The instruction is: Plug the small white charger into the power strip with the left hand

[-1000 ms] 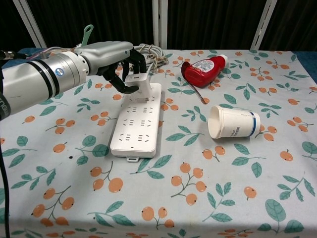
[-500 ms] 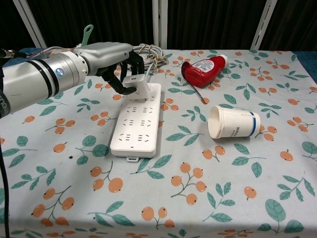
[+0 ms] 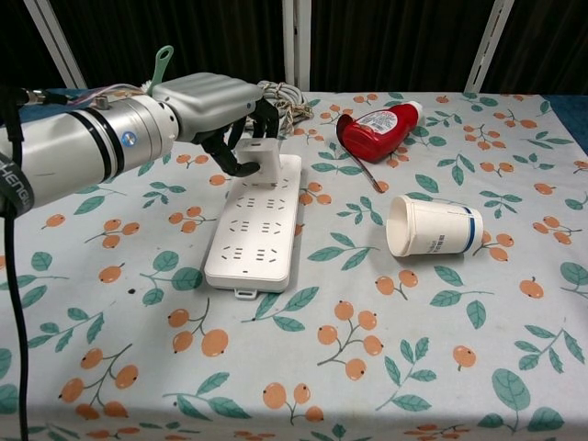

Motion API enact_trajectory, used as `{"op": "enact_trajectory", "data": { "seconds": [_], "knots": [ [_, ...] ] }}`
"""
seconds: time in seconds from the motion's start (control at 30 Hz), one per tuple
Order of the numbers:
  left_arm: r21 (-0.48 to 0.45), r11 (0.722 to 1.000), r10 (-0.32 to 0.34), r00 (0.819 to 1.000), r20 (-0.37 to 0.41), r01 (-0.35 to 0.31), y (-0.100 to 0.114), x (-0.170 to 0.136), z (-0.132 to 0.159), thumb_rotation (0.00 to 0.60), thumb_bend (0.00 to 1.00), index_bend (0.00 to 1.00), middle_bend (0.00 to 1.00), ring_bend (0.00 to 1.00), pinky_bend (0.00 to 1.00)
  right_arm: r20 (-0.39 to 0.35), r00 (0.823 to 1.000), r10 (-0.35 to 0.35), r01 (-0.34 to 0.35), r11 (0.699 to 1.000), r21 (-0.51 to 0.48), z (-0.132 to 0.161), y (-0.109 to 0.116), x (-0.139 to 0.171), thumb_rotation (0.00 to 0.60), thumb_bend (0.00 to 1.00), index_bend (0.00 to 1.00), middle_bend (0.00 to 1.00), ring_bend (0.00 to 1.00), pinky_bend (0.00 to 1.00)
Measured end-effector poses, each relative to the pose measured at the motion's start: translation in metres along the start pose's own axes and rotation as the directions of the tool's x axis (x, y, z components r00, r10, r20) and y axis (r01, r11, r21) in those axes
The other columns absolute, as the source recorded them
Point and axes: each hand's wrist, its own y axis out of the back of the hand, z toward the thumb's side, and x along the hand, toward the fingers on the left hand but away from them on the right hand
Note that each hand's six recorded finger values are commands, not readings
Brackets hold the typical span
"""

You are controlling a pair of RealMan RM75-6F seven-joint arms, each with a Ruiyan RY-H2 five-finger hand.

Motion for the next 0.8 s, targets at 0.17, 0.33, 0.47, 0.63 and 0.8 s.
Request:
{"op": "enact_trajectory", "data": {
  "seconds": [0.17, 0.33, 0.47, 0.63, 0.8],
  "knots": [
    [0.058, 0.998, -0.017, 1.000, -0.004, 0.017, 0.001, 0.001, 0.005, 0.600, 0.54, 0.70, 0.78, 0.58, 0.20, 0.003, 1.000, 0.000, 0.000, 1.000, -0.003, -0.002, 0.000, 0.001, 0.600, 0.15, 0.00, 0.00, 0.00, 0.00],
    [0.100, 0.994, -0.038, 0.999, -0.019, 0.039, 0.000, 0.002, 0.011, 0.600, 0.54, 0.71, 0.78, 0.58, 0.19, 0.004, 1.000, -0.002, 0.002, 1.000, -0.004, -0.004, 0.000, 0.001, 0.600, 0.15, 0.00, 0.00, 0.00, 0.00],
    [0.124, 0.991, -0.048, 0.998, -0.029, 0.051, -0.001, 0.002, 0.017, 0.600, 0.54, 0.71, 0.78, 0.58, 0.18, 0.007, 1.000, -0.001, 0.001, 1.000, -0.007, -0.005, -0.001, 0.002, 0.600, 0.15, 0.00, 0.00, 0.00, 0.00],
    [0.147, 0.987, -0.053, 0.998, -0.034, 0.058, -0.003, 0.003, 0.022, 0.600, 0.54, 0.71, 0.78, 0.58, 0.17, 0.010, 1.000, -0.002, 0.002, 1.000, -0.009, -0.007, -0.001, 0.002, 0.600, 0.15, 0.00, 0.00, 0.00, 0.00],
    [0.169, 0.984, -0.050, 0.998, -0.031, 0.054, -0.005, 0.004, 0.027, 0.600, 0.54, 0.71, 0.78, 0.58, 0.17, 0.011, 1.000, -0.001, 0.001, 1.000, -0.011, -0.008, -0.001, 0.002, 0.600, 0.15, 0.00, 0.00, 0.00, 0.00]
  ]
}}
